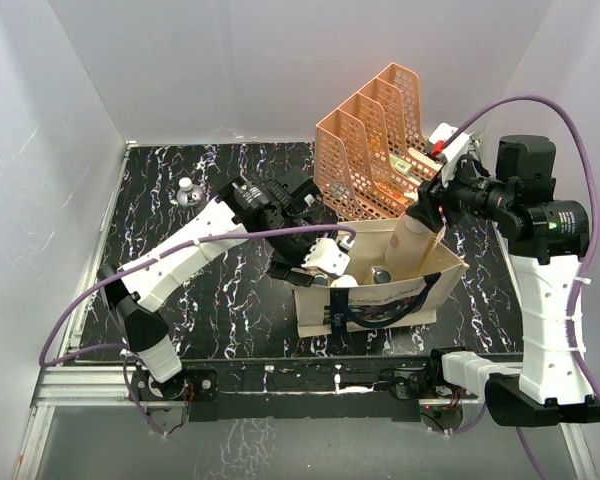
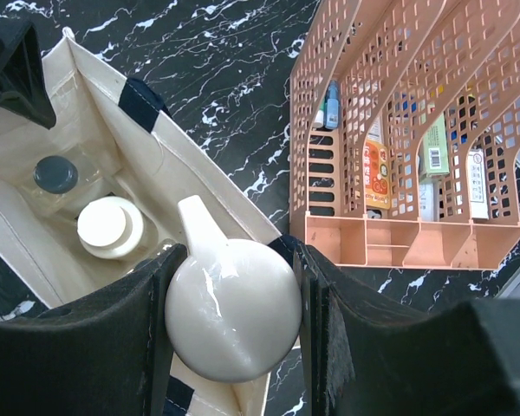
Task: Place the personal care products into the canvas bag
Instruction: Place the care product in the canvas bag.
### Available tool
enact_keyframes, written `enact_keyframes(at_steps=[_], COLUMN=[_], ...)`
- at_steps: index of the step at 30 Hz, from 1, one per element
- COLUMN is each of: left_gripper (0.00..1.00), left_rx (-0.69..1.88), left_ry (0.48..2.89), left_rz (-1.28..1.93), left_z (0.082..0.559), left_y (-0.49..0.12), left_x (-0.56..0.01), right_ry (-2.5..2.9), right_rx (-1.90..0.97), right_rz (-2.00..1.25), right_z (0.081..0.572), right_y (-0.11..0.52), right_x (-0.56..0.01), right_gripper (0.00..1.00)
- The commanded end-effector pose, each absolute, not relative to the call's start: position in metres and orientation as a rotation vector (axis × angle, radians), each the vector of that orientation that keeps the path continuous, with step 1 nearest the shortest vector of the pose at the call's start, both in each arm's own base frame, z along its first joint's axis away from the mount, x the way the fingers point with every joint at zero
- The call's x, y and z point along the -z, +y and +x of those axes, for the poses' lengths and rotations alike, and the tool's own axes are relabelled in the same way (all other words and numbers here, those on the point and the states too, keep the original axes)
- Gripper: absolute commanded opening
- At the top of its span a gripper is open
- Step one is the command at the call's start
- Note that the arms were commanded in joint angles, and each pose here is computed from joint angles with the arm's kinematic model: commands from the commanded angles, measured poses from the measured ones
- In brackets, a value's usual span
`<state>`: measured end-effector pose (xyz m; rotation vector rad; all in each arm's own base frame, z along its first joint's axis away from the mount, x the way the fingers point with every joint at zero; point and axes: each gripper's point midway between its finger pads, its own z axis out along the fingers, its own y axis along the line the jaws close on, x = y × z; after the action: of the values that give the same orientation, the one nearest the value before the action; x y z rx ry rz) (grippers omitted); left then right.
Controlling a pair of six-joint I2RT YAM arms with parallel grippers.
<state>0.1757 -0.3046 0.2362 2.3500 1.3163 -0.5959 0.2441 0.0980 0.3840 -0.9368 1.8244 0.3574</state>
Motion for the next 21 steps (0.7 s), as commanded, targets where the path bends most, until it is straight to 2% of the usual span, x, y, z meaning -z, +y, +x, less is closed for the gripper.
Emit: enact_keyframes(at_steps=[1,9,21], left_gripper=[0.64,0.64,0.63], left_rx=[0.598,0.604,0.604], left_ry=[1.295,1.290,1.294], left_rz=[2.335,2.332,2.337], left_z=[0.172,0.168,0.167], left_y=[-0.306,-0.305,-0.304], left_x=[-0.249,-0.251,-0.248], right_ry=[1.633,1.628,1.650], right_rx=[-0.296,-0.317,-0.202], right_rz=[-0.974,-1.018,-1.006], right_z=[0.245,0.242,0.247], right_y=[0.103,0.106,0.091], right_x=[-0.424,-0.423,-0.426], right_gripper=[0.08,0.08,0.08])
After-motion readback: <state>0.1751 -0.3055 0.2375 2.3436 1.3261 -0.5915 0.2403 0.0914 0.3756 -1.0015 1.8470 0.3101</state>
